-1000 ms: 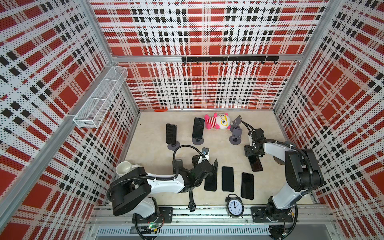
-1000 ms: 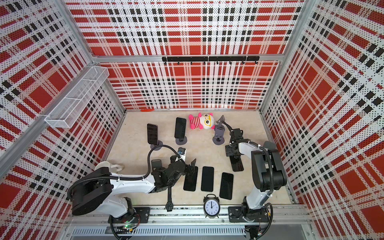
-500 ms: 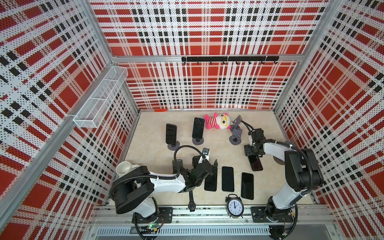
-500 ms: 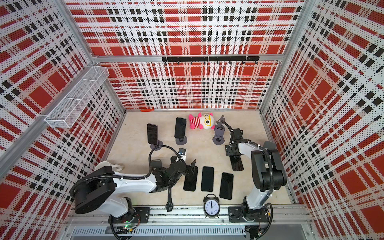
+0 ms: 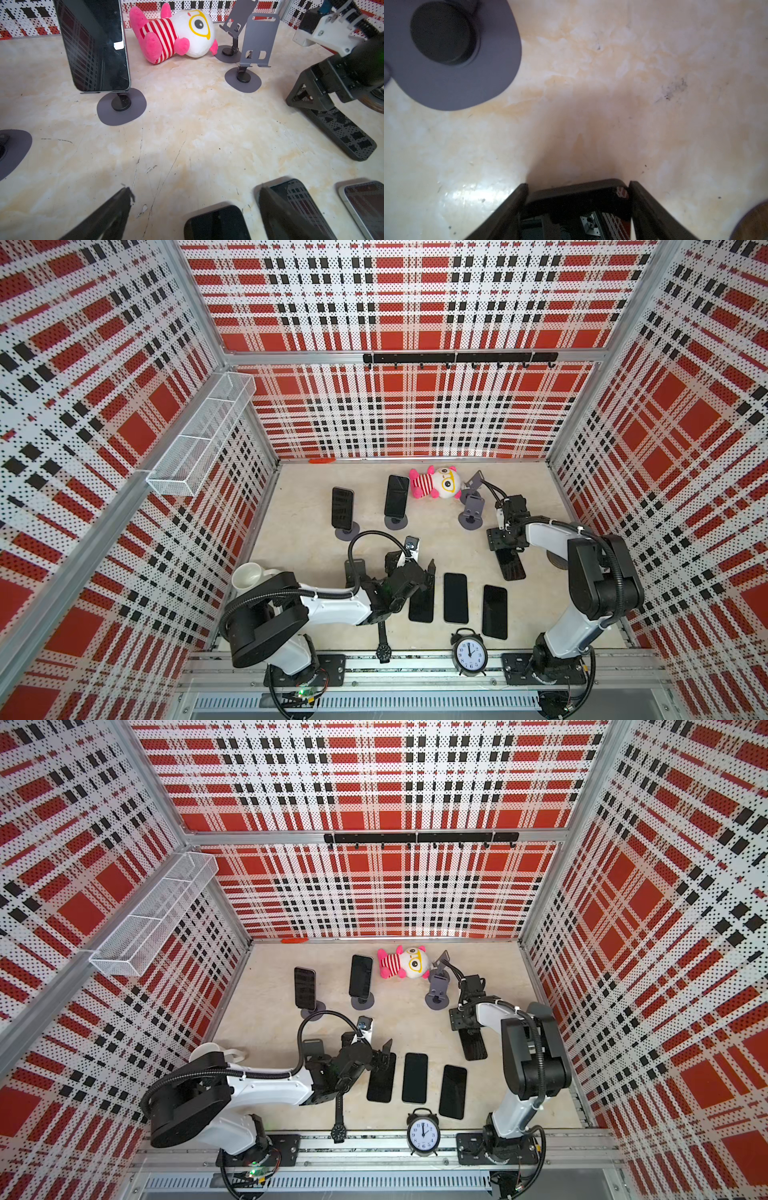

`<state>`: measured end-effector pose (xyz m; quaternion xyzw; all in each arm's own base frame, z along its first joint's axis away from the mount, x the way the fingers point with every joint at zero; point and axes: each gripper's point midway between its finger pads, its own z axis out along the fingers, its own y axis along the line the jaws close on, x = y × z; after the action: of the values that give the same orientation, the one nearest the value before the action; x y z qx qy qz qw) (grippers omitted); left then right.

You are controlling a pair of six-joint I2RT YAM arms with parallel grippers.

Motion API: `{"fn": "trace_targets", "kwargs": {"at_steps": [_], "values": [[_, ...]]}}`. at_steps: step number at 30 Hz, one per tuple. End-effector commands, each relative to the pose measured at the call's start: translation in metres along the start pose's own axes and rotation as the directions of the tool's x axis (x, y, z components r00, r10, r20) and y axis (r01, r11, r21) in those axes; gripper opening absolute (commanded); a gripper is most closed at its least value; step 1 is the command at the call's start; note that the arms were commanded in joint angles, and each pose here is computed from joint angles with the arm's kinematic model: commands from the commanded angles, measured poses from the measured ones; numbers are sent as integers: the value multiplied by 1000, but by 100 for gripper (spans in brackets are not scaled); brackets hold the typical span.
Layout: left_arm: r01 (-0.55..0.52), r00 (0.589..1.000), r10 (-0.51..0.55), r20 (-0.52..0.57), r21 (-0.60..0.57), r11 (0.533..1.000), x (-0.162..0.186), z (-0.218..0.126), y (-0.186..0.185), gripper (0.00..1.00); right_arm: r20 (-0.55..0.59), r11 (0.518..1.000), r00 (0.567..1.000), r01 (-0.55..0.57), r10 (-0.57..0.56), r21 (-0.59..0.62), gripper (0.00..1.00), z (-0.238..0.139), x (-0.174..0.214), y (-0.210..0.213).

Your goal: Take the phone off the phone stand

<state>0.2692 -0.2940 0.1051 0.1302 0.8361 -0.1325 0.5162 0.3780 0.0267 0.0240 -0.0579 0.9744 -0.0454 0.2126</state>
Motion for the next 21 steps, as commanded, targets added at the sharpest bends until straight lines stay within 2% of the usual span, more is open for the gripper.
{"fn": "trace_targets", "kwargs": {"at_steps": [1, 21], "values": [[1, 1000, -1, 18, -9, 1000, -5, 2, 1, 98, -121, 999, 992, 47, -47, 4, 78, 15, 30, 2], [-5, 1000, 5, 12, -17, 1000, -2, 5, 1, 98, -123, 1000, 992, 20, -18, 8, 79, 13, 27, -6]]}}
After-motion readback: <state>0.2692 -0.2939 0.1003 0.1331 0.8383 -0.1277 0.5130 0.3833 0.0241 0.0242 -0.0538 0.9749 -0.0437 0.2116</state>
